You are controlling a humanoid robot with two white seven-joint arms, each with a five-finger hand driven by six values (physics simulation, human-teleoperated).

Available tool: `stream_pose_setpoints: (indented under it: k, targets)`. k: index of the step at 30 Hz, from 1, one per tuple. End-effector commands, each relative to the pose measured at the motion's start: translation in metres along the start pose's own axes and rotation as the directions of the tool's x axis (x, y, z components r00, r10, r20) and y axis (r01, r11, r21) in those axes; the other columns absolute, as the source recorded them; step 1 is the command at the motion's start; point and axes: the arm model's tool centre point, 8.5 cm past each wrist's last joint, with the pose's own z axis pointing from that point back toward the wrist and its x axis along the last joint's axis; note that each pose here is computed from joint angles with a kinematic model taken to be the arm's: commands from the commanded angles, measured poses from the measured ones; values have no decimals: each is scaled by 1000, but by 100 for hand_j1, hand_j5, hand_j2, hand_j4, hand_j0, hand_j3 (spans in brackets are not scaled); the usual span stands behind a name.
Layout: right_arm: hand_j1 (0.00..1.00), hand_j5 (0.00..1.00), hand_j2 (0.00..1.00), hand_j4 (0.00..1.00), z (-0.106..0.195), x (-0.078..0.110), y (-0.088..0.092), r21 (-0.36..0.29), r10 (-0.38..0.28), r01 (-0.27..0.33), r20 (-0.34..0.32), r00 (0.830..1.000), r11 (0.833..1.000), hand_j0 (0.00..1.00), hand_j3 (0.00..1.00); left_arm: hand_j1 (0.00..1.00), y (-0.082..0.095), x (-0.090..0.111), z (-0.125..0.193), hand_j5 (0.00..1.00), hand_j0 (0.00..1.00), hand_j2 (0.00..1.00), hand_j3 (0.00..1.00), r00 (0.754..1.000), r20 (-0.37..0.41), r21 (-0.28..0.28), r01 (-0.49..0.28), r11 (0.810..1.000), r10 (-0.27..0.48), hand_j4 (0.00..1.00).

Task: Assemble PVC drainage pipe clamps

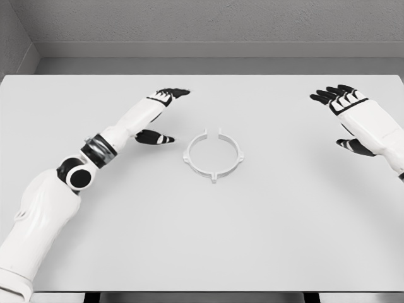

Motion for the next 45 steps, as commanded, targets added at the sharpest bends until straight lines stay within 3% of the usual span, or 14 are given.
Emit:
stream_pose_setpoints:
  k: [1,13,20,45]
  targets:
    - [100,100,100,100,1,-1,0,-6,-8,8,-4,1000,1000,100,100,100,10,2,4,100,100,100,100,1000,13,10,17,1000,-18,100]
    - [100,100,100,100,0,-1,0,-2,-6,6,-1,1000,1000,100,100,100,-10,19,12,100,100,100,100,998,57,-28,15,999,-14,100]
    - [100,100,100,100,0,0,0,-2,-4,4,2,1000,1000,100,100,100,-11,20,23,100,100,100,100,998,61,-35,26,999,-24,100]
    - [100,100,100,100,0,0,-1,-2,-1,1,5,1000,1000,100,100,100,-33,27,6,100,100,100,100,998,65,-54,-13,998,16,100]
